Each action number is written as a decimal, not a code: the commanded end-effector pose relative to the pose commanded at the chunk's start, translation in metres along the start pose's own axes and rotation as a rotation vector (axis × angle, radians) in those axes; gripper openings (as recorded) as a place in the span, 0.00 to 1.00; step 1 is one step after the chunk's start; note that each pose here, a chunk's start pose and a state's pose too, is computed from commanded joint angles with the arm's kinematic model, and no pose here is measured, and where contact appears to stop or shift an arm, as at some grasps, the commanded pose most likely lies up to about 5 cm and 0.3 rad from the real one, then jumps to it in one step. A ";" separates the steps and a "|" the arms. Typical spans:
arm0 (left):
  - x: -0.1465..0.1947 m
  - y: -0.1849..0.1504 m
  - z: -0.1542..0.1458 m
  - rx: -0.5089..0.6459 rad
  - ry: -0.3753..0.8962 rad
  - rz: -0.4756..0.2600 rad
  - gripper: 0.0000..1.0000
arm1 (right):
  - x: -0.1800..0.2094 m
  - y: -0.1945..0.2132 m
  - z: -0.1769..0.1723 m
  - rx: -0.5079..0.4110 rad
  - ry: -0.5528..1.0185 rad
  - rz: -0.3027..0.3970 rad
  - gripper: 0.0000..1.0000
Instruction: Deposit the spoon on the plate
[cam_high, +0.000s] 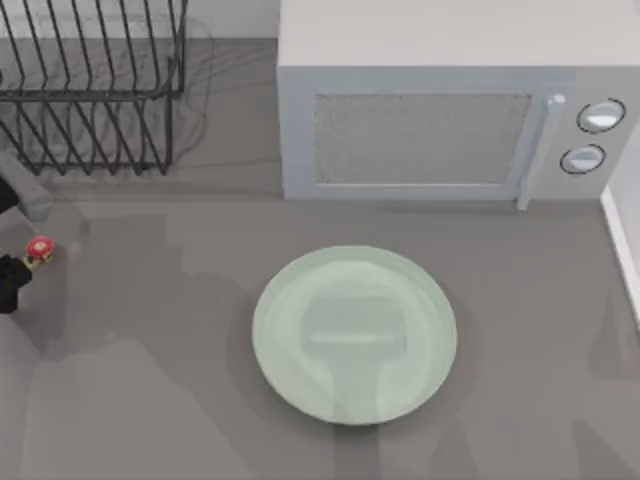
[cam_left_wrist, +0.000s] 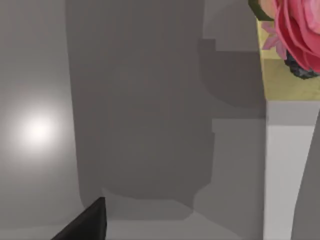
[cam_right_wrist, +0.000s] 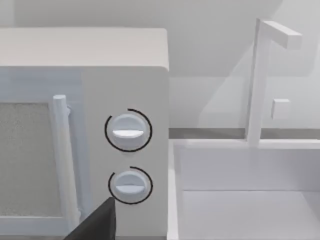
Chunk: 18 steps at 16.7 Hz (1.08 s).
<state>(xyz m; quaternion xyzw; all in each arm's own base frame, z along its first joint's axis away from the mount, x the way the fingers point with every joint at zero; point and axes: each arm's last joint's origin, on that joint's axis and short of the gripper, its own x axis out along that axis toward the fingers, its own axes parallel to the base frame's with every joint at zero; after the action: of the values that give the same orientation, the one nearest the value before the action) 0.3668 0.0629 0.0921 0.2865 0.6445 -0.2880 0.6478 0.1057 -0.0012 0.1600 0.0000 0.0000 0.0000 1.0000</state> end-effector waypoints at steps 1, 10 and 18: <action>0.000 0.000 0.000 0.000 0.000 0.000 0.92 | 0.000 0.000 0.000 0.000 0.000 0.000 1.00; 0.000 0.000 0.000 0.000 0.000 0.000 0.25 | 0.000 0.000 0.000 0.000 0.000 0.000 1.00; 0.000 0.000 0.000 0.000 0.000 0.000 0.00 | 0.000 0.000 0.000 0.000 0.000 0.000 1.00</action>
<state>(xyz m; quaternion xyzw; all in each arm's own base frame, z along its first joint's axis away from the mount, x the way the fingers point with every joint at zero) 0.3668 0.0629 0.0921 0.2865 0.6445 -0.2880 0.6478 0.1057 -0.0012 0.1600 0.0000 0.0000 0.0000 1.0000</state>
